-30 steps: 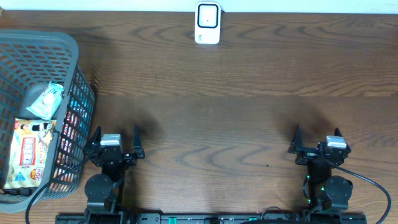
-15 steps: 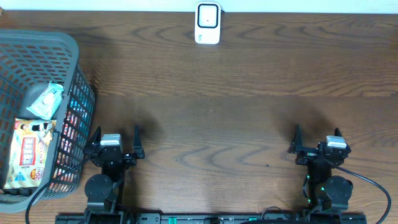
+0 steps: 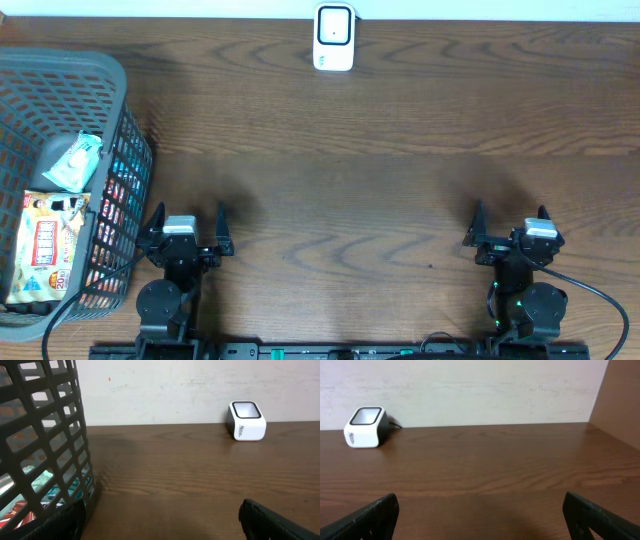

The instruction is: Scan the item barcode

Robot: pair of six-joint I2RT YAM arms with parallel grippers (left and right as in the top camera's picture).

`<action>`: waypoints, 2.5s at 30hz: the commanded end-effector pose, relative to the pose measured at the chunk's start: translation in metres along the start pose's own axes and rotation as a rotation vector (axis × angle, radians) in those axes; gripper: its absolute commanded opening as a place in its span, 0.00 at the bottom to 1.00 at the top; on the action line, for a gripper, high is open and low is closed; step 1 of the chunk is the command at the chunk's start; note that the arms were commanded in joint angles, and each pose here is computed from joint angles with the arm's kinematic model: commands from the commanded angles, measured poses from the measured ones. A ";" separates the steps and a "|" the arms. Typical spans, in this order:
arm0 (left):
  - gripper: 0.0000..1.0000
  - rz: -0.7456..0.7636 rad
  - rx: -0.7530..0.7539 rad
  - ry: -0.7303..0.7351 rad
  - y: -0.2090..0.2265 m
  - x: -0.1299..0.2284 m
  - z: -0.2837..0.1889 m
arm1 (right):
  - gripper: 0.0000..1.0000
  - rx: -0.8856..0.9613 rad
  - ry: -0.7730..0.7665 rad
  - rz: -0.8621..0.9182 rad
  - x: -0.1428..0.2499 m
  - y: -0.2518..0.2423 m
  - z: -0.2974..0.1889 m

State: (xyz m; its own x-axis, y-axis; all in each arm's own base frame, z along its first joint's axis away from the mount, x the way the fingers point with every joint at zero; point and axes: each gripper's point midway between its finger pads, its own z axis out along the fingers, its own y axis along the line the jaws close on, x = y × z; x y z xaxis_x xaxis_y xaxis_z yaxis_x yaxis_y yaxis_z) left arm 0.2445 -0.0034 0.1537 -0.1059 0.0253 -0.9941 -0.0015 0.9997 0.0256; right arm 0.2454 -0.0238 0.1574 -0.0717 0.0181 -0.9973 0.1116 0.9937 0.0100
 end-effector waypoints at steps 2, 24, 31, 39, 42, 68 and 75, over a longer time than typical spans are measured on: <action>0.98 0.009 -0.001 0.051 0.000 0.017 0.001 | 0.99 0.005 0.006 -0.010 0.002 -0.001 0.000; 0.98 -0.121 -0.006 0.070 0.000 0.022 0.002 | 0.99 0.005 0.006 -0.010 0.002 -0.001 0.000; 0.98 -0.121 -0.006 0.069 0.000 0.021 0.002 | 0.99 0.005 0.006 -0.010 0.002 -0.001 0.000; 0.98 -0.167 -0.007 0.070 0.000 0.022 0.002 | 0.99 0.005 0.006 -0.010 0.002 -0.001 0.000; 0.98 -0.172 0.022 0.068 -0.005 0.020 0.002 | 0.99 0.005 0.006 -0.010 0.002 -0.001 0.000; 0.98 -0.216 0.242 0.294 -0.041 -0.172 -0.018 | 0.99 0.005 0.006 -0.010 0.002 -0.001 0.000; 0.98 -0.227 0.166 0.274 -0.029 -0.186 -0.007 | 0.99 0.005 0.006 -0.010 0.002 -0.001 0.000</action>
State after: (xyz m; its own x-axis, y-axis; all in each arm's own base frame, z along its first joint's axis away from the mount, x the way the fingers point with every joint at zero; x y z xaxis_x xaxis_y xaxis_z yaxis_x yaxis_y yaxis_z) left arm 0.2544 -0.0446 0.3191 -0.4229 -0.1515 -0.8934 0.1444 0.9621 -0.2314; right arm 0.2455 -0.0237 0.1571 -0.0729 0.0182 -0.9972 0.1113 0.9937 0.0100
